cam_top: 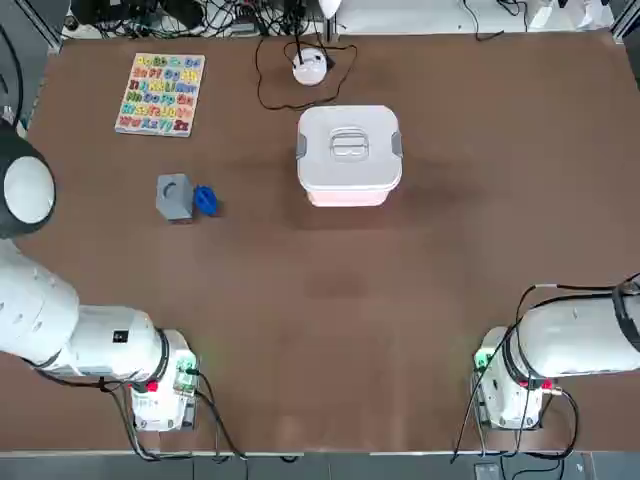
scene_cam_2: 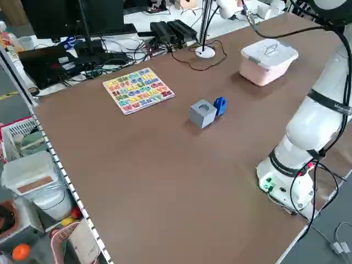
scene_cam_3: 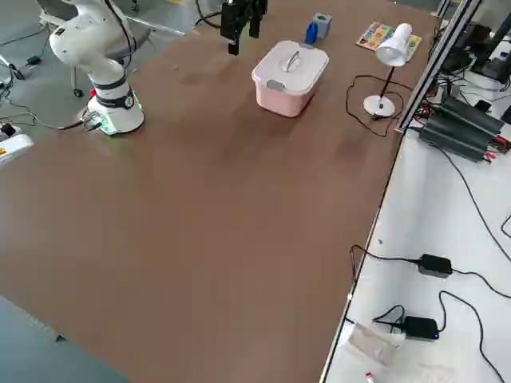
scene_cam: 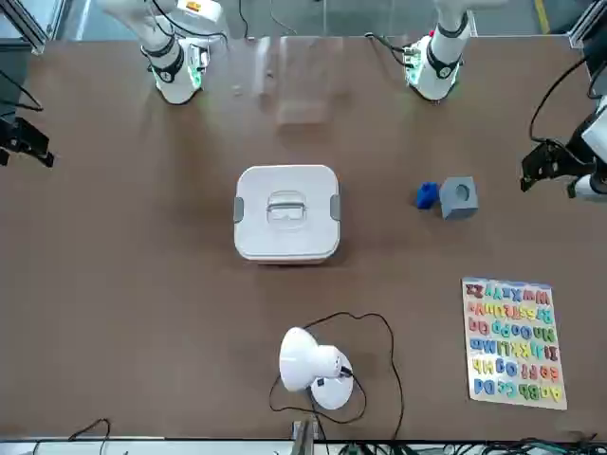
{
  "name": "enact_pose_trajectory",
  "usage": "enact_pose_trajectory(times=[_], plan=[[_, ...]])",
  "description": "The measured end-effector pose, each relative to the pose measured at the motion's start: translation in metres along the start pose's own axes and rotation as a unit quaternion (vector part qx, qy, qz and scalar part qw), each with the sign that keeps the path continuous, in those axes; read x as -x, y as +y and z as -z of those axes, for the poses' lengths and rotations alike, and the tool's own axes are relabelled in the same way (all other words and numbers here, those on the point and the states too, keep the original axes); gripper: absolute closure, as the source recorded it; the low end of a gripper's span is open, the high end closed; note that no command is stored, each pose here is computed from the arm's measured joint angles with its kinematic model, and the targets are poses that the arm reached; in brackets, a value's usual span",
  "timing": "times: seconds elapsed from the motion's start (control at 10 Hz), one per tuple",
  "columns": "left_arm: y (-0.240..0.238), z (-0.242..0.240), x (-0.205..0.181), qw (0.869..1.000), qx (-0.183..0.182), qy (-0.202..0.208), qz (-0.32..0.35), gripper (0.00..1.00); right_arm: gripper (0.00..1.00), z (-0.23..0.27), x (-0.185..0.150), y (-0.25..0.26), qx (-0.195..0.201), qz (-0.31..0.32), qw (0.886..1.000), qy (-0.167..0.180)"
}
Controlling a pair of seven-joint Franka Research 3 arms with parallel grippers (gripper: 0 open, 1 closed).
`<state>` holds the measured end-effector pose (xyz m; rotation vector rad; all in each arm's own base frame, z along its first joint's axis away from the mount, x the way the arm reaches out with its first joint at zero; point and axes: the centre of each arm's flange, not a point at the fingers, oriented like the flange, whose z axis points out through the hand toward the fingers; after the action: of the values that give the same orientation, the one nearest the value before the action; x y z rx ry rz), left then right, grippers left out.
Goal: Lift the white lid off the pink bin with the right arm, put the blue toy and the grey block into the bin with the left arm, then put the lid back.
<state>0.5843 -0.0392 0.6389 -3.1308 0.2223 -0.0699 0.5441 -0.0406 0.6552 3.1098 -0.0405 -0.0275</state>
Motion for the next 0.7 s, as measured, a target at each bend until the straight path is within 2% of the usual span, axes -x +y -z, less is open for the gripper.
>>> enact_pose_trajectory(times=[0.3, 0.7], plan=[[0.012, -0.016, -0.007, 1.0, 0.004, -0.015, -0.003, 0.0, 0.0, 0.0, 0.0, 0.0, 0.0, 0.0, 1.0, 0.0], [0.015, -0.046, -0.016, 0.998, 0.009, -0.041, 0.048, 0.0, 0.0, 0.0, 0.0, 0.0, 0.0, 0.0, 1.0, 0.0]])
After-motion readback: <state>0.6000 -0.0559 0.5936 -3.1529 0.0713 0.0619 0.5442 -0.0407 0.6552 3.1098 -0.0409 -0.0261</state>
